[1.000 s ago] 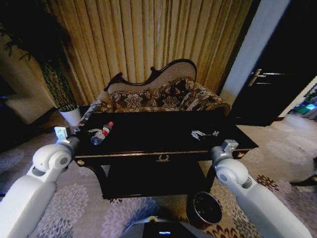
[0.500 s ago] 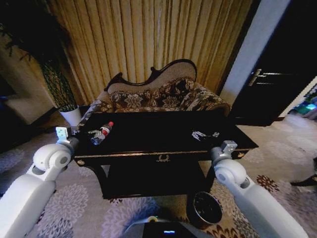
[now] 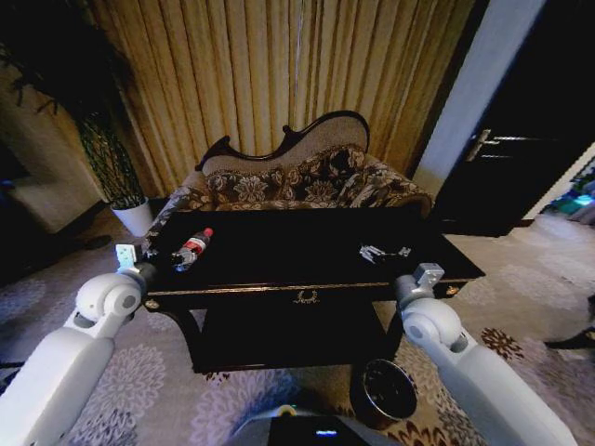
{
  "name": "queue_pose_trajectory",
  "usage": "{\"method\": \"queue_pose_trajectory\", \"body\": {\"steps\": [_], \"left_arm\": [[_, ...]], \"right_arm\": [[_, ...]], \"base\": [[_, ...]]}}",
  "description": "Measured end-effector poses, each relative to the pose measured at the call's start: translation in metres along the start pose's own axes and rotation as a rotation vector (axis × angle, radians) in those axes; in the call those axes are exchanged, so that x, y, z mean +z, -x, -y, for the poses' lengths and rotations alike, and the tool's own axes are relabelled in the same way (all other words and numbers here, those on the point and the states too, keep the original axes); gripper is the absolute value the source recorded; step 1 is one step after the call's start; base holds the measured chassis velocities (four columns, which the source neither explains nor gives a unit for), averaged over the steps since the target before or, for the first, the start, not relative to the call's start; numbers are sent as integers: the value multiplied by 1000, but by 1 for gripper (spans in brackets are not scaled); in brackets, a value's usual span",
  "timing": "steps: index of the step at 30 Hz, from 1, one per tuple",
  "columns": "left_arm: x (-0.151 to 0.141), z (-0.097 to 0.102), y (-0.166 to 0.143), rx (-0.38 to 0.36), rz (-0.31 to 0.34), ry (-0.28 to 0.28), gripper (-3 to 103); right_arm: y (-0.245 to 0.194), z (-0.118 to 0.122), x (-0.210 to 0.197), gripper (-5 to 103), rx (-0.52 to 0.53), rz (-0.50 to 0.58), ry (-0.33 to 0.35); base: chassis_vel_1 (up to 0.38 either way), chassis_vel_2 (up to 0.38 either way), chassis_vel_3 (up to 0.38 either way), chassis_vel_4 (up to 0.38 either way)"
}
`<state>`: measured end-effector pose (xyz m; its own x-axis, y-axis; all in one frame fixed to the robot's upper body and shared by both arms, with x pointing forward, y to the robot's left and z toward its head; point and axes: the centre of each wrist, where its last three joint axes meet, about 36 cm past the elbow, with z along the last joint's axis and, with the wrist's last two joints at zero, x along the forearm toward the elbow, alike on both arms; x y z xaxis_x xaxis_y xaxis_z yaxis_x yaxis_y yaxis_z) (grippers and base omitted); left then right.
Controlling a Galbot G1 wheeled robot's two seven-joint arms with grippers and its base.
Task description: Move to the front of the table and place the trash on the table into the trash bin.
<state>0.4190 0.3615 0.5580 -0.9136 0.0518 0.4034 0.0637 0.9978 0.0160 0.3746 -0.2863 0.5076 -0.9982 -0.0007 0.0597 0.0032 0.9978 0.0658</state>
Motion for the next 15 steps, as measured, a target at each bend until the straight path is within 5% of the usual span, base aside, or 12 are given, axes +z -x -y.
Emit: {"method": "queue_pose_trajectory", "body": {"steps": [15], "left_arm": [[8, -4, 5, -15, -21, -13, 100]], "right_arm": [[0, 1, 0, 100, 4, 5, -2]], "base": [[0, 0, 0, 0]]}}
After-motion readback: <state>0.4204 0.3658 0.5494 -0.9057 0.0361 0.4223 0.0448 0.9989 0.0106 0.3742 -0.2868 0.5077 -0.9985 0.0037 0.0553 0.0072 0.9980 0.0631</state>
